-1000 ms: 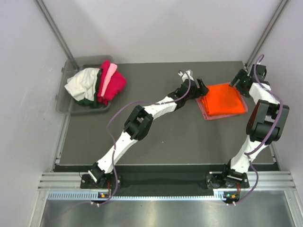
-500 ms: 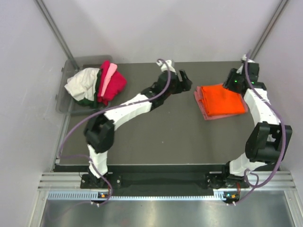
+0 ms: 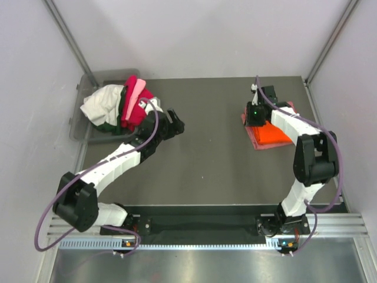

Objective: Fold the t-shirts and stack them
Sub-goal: Neatly place the folded tshirt to the corner

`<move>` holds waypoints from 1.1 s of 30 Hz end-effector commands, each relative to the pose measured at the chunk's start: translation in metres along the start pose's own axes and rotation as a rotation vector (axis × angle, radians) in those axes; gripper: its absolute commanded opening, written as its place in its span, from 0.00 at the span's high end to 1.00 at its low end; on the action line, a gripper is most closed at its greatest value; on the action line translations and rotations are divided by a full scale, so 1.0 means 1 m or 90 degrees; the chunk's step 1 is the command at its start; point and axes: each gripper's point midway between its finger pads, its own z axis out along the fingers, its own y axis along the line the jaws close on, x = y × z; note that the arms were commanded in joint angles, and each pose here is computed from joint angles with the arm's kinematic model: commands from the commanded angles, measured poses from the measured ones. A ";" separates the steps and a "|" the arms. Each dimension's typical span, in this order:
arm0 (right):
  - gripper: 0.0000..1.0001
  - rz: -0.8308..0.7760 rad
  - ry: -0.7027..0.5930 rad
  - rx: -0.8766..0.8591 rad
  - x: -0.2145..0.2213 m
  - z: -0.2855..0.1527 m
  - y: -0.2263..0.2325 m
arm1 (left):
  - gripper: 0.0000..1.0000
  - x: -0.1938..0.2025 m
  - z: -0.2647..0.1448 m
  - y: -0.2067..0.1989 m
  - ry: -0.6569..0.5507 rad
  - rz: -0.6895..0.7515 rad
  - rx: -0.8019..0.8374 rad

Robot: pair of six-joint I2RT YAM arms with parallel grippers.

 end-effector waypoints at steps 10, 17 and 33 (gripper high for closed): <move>0.81 -0.033 0.039 0.030 0.000 0.053 -0.004 | 0.23 -0.021 -0.045 0.065 -0.165 0.027 -0.100; 0.83 -0.026 0.047 0.091 -0.006 0.067 -0.022 | 0.24 -0.018 -0.043 0.074 -0.172 0.033 -0.117; 0.86 0.089 0.060 0.289 -0.003 0.061 -0.142 | 0.25 -0.020 -0.039 0.078 -0.165 0.048 -0.147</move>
